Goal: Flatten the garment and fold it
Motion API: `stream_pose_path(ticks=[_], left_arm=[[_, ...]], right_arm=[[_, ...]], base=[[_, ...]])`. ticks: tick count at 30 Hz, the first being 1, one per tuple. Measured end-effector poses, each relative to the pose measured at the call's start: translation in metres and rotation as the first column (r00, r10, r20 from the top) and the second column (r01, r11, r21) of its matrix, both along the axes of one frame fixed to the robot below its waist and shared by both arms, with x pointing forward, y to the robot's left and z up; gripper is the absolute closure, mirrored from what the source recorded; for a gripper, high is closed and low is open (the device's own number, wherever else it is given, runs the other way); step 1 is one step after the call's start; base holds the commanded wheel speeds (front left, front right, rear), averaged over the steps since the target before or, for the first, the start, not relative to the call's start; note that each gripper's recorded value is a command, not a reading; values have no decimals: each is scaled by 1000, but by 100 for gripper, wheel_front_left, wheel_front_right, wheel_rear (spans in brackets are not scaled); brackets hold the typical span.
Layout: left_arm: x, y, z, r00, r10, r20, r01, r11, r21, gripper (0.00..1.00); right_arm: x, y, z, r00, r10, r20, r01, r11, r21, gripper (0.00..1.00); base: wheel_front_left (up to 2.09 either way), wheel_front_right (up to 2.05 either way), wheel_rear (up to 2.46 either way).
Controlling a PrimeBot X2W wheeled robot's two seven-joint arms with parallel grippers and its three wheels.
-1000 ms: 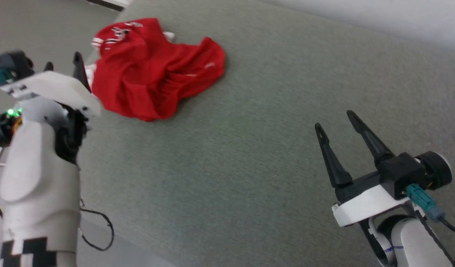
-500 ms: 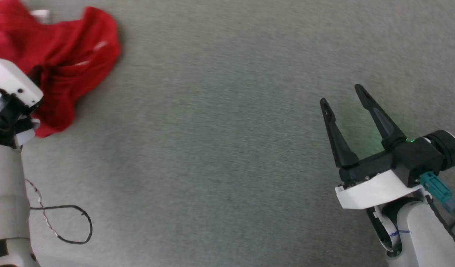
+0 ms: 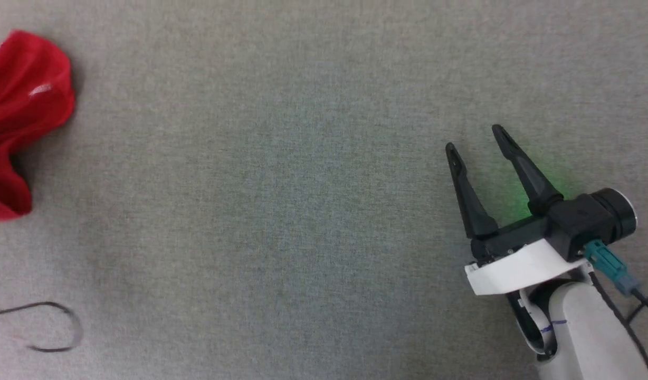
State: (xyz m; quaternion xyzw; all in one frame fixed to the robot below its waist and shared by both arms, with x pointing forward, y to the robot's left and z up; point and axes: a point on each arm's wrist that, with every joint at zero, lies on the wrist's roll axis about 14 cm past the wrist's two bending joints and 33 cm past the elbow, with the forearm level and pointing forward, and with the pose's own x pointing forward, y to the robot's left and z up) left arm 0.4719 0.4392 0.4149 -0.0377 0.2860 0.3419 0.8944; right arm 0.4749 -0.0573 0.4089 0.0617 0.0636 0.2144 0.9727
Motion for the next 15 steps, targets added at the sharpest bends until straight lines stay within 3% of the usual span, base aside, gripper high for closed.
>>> stream_pose_path(ticks=[2,5,8,11,15], left_arm=[[7,12,32,996,-29,82,19,992,125,100],[19,19,90,971,-114,210,46,952,303,100],[33,6,141,923,-245,295,113,909,401,100],[41,-18,198,850,-372,372,160,856,491,100],[46,-66,283,703,-534,471,187,777,601,100]], right_arm=[[-2,-4,6,1000,-16,9,16,1000,5,0],[-10,-11,15,999,-43,18,43,999,8,0],[-21,-17,25,997,-68,23,68,998,14,0],[-31,-26,41,994,-99,54,98,995,14,0],[-43,-40,69,983,-141,118,139,990,26,0]], base=[[0,0,0],[0,0,0],[0,0,0],[0,0,0],[0,0,0]])
